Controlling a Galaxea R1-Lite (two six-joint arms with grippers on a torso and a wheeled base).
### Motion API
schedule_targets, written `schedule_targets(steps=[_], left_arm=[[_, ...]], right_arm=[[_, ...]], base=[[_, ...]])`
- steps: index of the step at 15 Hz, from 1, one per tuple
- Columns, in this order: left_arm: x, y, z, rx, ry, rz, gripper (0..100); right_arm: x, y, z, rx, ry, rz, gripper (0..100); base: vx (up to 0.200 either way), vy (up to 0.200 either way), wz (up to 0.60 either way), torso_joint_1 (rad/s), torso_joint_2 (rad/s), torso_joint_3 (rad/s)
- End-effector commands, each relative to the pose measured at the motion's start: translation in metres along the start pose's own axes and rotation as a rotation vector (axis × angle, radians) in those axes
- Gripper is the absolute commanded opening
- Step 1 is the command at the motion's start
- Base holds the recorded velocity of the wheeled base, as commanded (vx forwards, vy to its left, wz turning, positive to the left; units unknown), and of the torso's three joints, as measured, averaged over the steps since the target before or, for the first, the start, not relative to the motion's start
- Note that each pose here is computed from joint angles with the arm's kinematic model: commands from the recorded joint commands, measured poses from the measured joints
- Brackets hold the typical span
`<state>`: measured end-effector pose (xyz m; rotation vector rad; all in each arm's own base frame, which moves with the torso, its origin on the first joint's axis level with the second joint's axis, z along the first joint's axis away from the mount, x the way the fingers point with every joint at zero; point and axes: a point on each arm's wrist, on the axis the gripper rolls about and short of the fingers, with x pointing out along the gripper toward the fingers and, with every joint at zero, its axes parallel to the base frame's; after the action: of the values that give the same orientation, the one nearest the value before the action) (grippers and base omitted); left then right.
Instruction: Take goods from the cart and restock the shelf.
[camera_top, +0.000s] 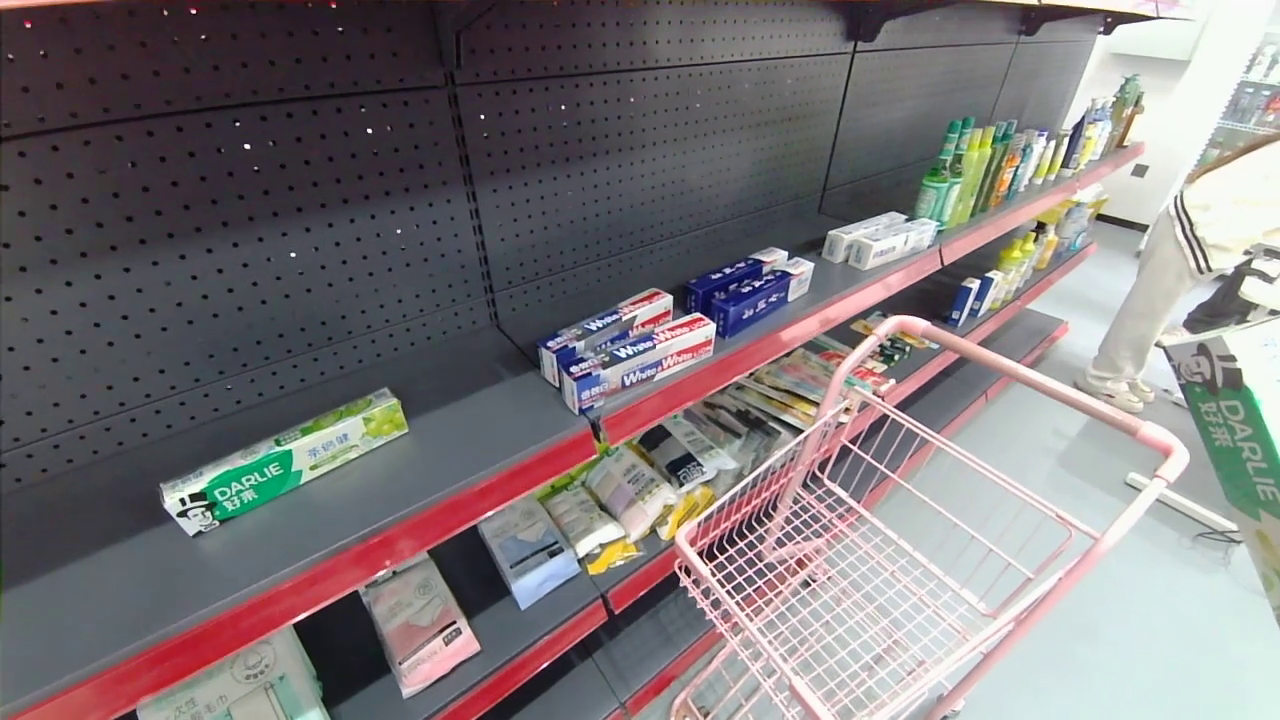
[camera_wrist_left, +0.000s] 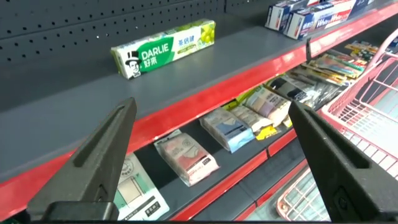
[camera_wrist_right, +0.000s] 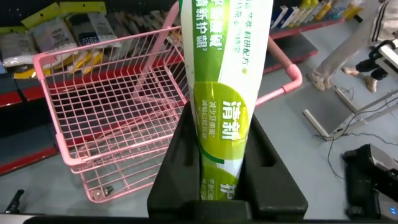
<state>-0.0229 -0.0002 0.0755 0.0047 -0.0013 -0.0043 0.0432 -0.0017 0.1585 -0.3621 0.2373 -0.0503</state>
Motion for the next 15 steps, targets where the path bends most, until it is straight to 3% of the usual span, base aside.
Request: schedule_targets(steps=[1,10,15], left_arm=[[0.0001,0.0000,0.0002,0.000,0.000,0.000,100],[0.0001,-0.0001,0.0000,0.000,0.001,-0.002,100],[0.0001,-0.0001,0.0000,0.000,0.001,-0.002,100]], right_arm=[[0.0018,0.0002,0.0001,-0.001,0.010,0.004,0],[0.0056,-0.0007,-0.0008,-0.034,0.053,-0.044,0],[0.0060,0.0000,-0.0022,-0.037,0.059,-0.038,0]], base=[[0.000,0.000,0.00,0.154,-0.33,-0.183],[0.000,0.000,0.00,0.120,-0.24,-0.123],[0.000,0.000,0.60,0.003,0.00,-0.001]])
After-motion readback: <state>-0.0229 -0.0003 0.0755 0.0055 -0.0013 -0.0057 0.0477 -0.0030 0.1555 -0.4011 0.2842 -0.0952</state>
